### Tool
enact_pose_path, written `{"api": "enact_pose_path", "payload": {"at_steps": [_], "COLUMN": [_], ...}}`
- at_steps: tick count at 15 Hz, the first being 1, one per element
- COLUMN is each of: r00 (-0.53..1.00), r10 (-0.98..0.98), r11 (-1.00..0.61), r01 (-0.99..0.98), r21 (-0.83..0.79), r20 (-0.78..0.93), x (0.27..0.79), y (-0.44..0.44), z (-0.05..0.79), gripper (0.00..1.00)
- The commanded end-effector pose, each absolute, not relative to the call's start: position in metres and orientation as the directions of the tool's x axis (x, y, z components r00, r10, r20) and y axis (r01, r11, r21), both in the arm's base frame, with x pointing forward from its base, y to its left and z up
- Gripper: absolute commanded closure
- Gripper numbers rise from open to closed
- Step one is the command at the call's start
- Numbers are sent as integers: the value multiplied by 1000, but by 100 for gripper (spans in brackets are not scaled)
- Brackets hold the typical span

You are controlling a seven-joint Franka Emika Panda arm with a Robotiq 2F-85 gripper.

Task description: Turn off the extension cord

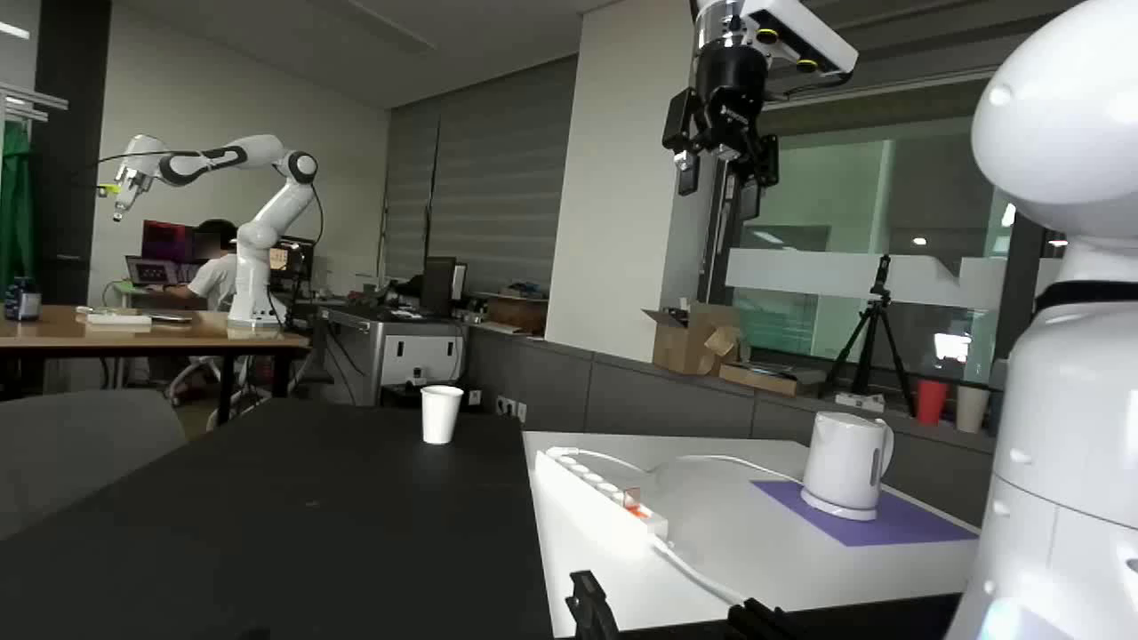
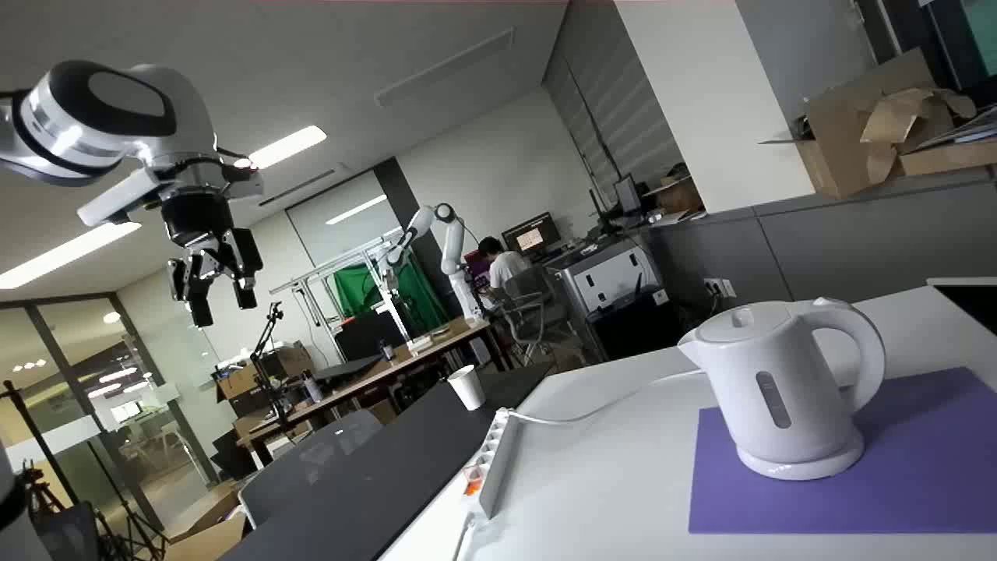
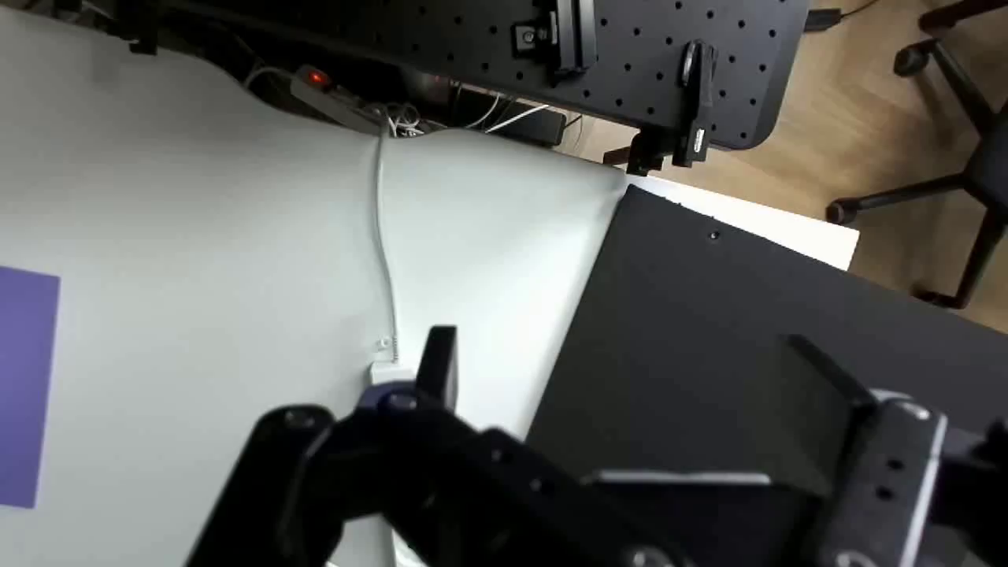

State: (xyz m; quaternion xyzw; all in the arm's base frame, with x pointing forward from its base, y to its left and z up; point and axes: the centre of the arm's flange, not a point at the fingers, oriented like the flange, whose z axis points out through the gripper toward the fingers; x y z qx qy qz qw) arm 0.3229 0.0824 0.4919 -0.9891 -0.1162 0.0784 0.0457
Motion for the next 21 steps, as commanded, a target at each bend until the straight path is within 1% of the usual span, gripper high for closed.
{"api": "enact_pose_path", "payload": {"at_steps": [1,12,14,16,17,18,19,21], "r00": [961,961,951,964,967,968,971,973], "r10": [237,238,294,265,256,251,241,229], "r11": [-969,-969,-954,-963,-966,-968,-970,-973], "r01": [223,223,287,263,255,250,241,229], "r21": [-109,-109,-88,-54,-43,-31,-15,5], "r20": [-144,-144,-90,-28,-10,-6,-1,6], "x": [323,323,343,369,380,393,406,430], "y": [82,83,74,66,62,59,57,54], "z": [492,492,472,446,433,416,399,366], "gripper": [0,0,0,0,25,27,33,49]}}
